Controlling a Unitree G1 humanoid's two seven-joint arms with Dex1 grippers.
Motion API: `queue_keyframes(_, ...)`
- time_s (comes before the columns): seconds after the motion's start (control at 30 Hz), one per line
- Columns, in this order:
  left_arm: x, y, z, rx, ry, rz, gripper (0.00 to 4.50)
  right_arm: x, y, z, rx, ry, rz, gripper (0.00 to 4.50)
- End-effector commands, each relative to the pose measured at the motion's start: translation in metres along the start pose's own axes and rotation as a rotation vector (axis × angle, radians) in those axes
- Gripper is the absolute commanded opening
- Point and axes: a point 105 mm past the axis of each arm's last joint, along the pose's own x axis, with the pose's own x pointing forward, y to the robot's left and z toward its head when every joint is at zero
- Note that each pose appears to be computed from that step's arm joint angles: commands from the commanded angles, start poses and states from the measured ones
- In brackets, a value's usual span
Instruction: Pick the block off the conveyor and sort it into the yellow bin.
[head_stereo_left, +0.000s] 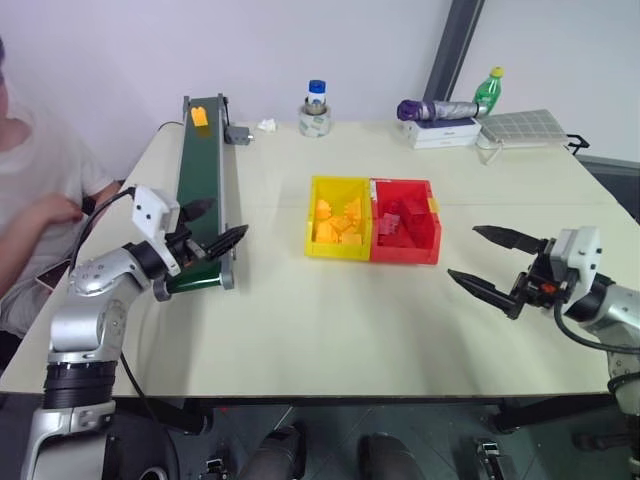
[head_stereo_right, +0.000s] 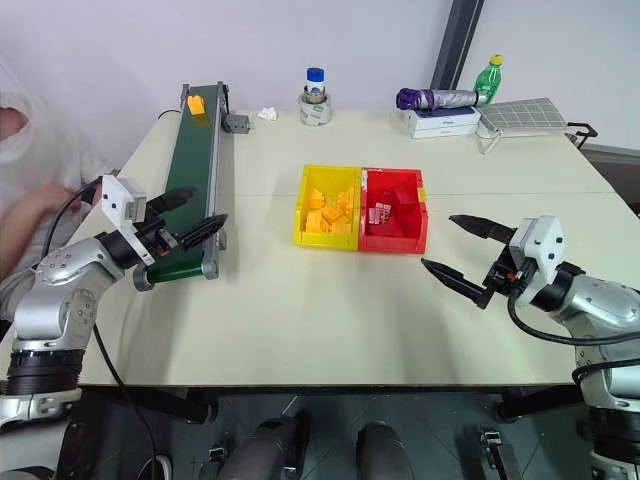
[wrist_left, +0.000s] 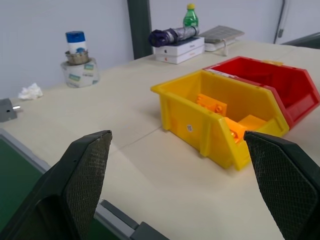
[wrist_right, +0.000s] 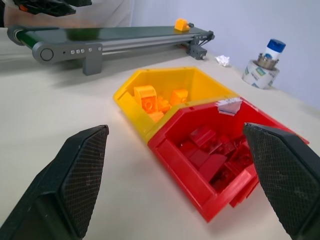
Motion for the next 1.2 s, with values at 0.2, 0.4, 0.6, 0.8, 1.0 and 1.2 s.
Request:
queue_keyframes(0.2,-0.020,0.014,0.014,0.057,-0.039,0.116,4.46,0.006,0.000,0.005,-0.016,-0.025,0.024,4.50)
queue_keyframes(0.4,-0.025,0.010,0.013,0.043,-0.081,0.289,4.46,0.012,0.005,0.007,-0.010,-0.045,0.049,4.50)
queue_keyframes(0.6,-0.046,0.007,-0.009,-0.008,-0.082,0.602,4.46,0.013,0.007,0.005,-0.002,-0.047,0.057,4.50)
queue_keyframes(0.8,-0.046,-0.008,-0.024,-0.072,-0.065,0.750,4.46,0.013,0.008,0.003,0.001,-0.048,0.056,4.50)
queue_keyframes(1.0,-0.038,-0.015,-0.029,-0.113,-0.062,0.763,4.46,0.013,0.008,0.004,-0.001,-0.052,0.049,4.50)
queue_keyframes(1.2,-0.026,-0.012,-0.027,-0.118,-0.067,0.744,4.46,0.008,0.009,0.005,-0.004,-0.044,0.038,4.50)
